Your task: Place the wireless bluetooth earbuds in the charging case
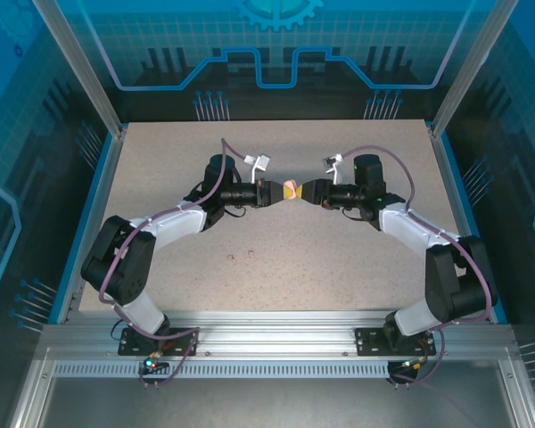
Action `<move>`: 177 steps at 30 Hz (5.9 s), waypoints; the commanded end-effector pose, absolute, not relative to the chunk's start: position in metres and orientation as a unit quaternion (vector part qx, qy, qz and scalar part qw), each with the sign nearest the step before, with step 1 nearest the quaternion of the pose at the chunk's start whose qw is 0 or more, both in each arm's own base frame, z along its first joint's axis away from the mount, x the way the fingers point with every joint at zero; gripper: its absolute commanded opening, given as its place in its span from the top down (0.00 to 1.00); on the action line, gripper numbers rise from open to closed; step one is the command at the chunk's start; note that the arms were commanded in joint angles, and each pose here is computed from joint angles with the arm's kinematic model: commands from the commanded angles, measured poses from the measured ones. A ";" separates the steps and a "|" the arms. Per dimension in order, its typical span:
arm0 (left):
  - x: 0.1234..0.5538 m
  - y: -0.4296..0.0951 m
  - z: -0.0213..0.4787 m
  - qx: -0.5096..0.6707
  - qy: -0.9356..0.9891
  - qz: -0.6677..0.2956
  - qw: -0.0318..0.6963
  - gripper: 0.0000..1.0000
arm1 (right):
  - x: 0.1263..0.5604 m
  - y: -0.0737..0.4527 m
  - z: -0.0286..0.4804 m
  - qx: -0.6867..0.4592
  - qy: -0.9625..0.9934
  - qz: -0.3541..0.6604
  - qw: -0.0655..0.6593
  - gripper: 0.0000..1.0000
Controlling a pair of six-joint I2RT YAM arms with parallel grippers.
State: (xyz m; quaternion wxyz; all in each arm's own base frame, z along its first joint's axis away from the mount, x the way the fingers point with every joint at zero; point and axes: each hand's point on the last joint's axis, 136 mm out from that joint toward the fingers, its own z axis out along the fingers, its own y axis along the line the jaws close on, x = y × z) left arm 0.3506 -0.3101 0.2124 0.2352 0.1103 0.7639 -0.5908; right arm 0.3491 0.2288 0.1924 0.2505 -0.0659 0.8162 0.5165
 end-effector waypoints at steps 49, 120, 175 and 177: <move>0.353 -0.291 0.236 0.113 0.791 -0.517 0.306 0.01 | 0.362 0.228 0.204 -0.088 0.856 0.432 0.268 1.00; 0.338 -0.296 0.222 0.356 0.820 -0.427 0.131 0.37 | 0.338 0.242 0.221 -0.356 0.822 0.223 0.386 1.00; 0.331 -0.303 0.219 0.357 0.802 -0.469 0.096 1.00 | 0.345 0.244 0.234 -0.335 0.826 0.226 0.394 0.72; 0.336 -0.302 0.216 0.354 0.805 -0.464 0.105 1.00 | 0.343 0.242 0.245 -0.321 0.825 0.237 0.400 0.59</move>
